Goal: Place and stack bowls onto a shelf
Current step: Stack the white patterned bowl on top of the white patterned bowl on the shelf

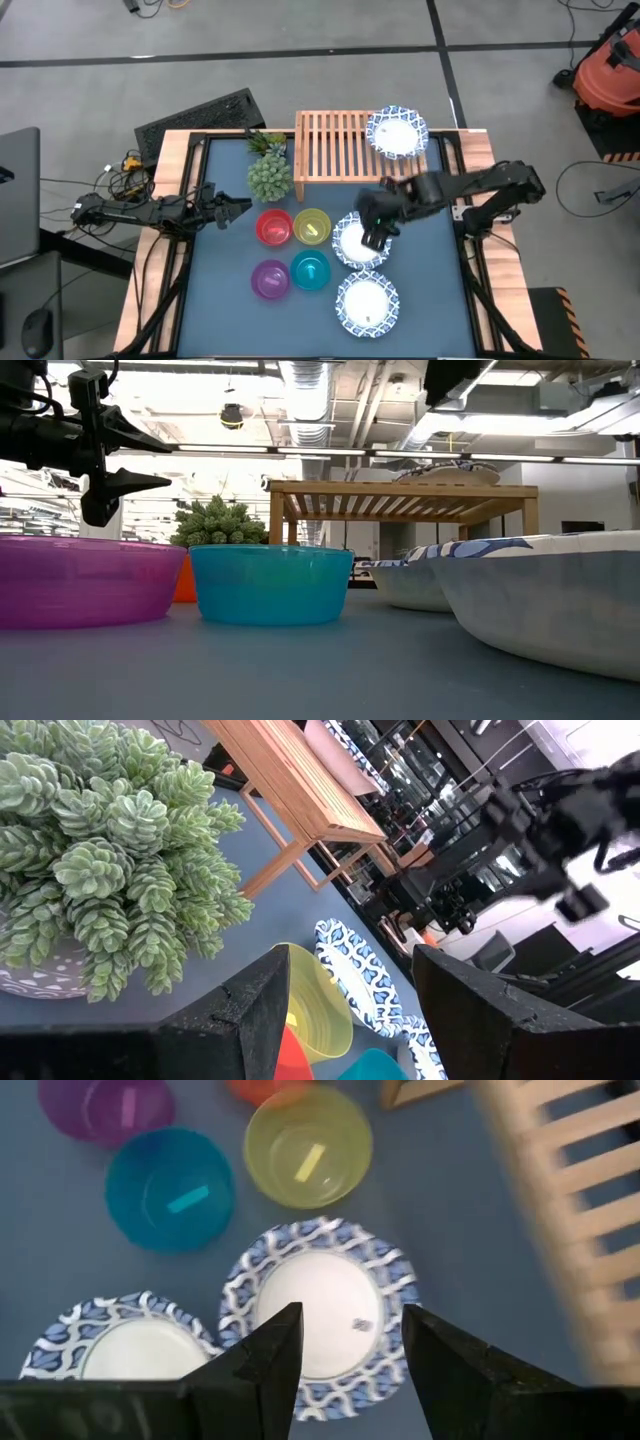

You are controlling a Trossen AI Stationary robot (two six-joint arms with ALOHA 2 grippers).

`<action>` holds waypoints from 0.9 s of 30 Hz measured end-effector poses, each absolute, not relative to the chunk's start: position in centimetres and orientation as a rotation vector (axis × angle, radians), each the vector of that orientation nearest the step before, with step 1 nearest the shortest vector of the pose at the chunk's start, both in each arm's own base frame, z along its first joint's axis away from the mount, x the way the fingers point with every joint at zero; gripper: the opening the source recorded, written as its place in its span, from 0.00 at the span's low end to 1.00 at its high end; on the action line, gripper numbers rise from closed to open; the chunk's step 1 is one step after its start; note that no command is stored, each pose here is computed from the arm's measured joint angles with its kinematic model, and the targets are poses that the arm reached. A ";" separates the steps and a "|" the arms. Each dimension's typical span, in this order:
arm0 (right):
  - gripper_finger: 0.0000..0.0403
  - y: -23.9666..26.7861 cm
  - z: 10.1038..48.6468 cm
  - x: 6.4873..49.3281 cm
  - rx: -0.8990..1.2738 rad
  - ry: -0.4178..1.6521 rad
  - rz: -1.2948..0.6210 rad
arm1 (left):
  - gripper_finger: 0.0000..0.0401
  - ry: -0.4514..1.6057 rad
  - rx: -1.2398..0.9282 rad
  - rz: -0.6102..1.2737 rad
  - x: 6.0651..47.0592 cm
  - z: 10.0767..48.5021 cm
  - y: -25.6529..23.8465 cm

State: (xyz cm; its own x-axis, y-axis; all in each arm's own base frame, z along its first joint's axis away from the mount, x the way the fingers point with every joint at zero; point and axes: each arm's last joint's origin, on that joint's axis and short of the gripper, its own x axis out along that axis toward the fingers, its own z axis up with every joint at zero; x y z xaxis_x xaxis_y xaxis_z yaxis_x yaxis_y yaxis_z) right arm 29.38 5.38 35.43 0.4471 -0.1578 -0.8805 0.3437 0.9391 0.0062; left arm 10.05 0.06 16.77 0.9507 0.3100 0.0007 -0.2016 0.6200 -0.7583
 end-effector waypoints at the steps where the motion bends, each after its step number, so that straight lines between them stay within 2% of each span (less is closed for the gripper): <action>1: 0.49 5.8 34.7 29.5 0.200 1.062 -0.316 | 0.49 -0.136 -0.853 0.295 10.0 16.8 0.1; 12: 0.49 8.2 28.6 29.6 0.245 1.074 -0.325 | 0.49 -0.136 -0.853 0.295 10.1 16.8 0.1; 22: 0.49 9.1 25.7 29.4 0.155 1.092 -0.262 | 0.49 -0.130 -0.854 0.281 10.1 16.8 0.0; 27: 0.48 8.8 23.0 28.3 0.195 1.275 -0.475 | 0.49 -0.129 -0.854 0.279 10.1 16.8 0.0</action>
State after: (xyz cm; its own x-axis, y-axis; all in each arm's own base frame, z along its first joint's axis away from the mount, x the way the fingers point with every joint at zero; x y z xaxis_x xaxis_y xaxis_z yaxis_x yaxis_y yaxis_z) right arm 28.33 8.78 23.01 0.2114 -0.2332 -0.9492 0.4453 0.8875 -0.1189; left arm 10.07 0.01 16.77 0.9559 0.2935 0.0004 -0.1911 0.6234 -0.7582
